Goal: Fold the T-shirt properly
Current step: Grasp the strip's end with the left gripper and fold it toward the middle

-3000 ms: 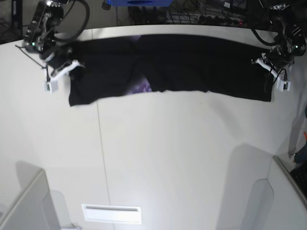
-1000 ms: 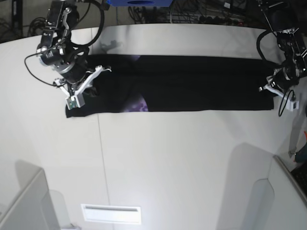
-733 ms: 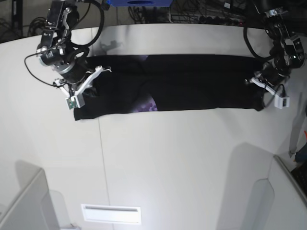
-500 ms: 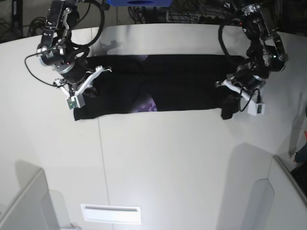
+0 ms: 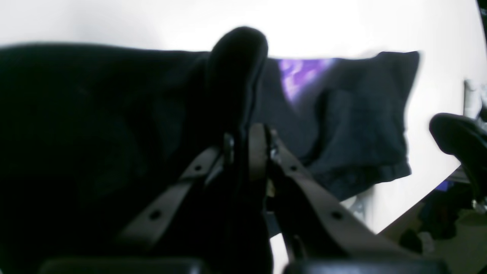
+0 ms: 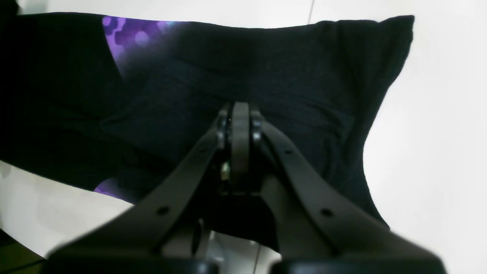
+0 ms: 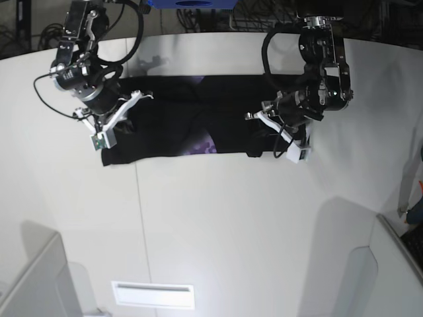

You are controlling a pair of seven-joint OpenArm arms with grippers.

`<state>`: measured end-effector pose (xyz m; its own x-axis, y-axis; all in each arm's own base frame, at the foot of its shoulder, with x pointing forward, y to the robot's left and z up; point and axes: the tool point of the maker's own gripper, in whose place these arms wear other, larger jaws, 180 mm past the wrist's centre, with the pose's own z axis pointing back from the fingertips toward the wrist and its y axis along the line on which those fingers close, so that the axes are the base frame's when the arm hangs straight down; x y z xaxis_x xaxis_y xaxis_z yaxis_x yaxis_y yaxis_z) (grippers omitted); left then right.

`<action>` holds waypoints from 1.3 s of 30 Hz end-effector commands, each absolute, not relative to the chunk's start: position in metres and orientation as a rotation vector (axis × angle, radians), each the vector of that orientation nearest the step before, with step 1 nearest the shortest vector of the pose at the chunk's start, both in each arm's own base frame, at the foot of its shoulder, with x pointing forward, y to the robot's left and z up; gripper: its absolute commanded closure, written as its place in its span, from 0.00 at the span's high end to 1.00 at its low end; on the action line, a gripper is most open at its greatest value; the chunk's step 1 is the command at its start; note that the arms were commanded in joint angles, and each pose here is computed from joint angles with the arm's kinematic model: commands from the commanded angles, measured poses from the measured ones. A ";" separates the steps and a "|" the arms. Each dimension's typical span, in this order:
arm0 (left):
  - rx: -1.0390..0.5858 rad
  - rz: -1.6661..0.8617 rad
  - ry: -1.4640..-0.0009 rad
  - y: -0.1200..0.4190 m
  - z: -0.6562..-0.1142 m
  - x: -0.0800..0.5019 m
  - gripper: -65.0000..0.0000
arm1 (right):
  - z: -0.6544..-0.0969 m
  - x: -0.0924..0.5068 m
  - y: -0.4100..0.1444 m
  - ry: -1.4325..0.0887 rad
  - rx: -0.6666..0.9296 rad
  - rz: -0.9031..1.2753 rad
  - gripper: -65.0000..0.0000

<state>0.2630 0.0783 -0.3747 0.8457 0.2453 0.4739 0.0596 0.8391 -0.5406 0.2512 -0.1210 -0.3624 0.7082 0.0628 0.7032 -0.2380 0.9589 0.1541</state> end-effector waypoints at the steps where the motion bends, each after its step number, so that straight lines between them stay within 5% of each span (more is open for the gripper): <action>1: -0.612 0.091 -0.600 0.069 -0.363 0.271 0.00 | -0.351 0.258 -0.121 -0.815 0.246 0.171 0.00; 39: -0.678 0.110 -0.581 0.046 -0.365 0.282 0.00 | -0.350 0.260 -0.121 -0.821 0.246 0.171 0.00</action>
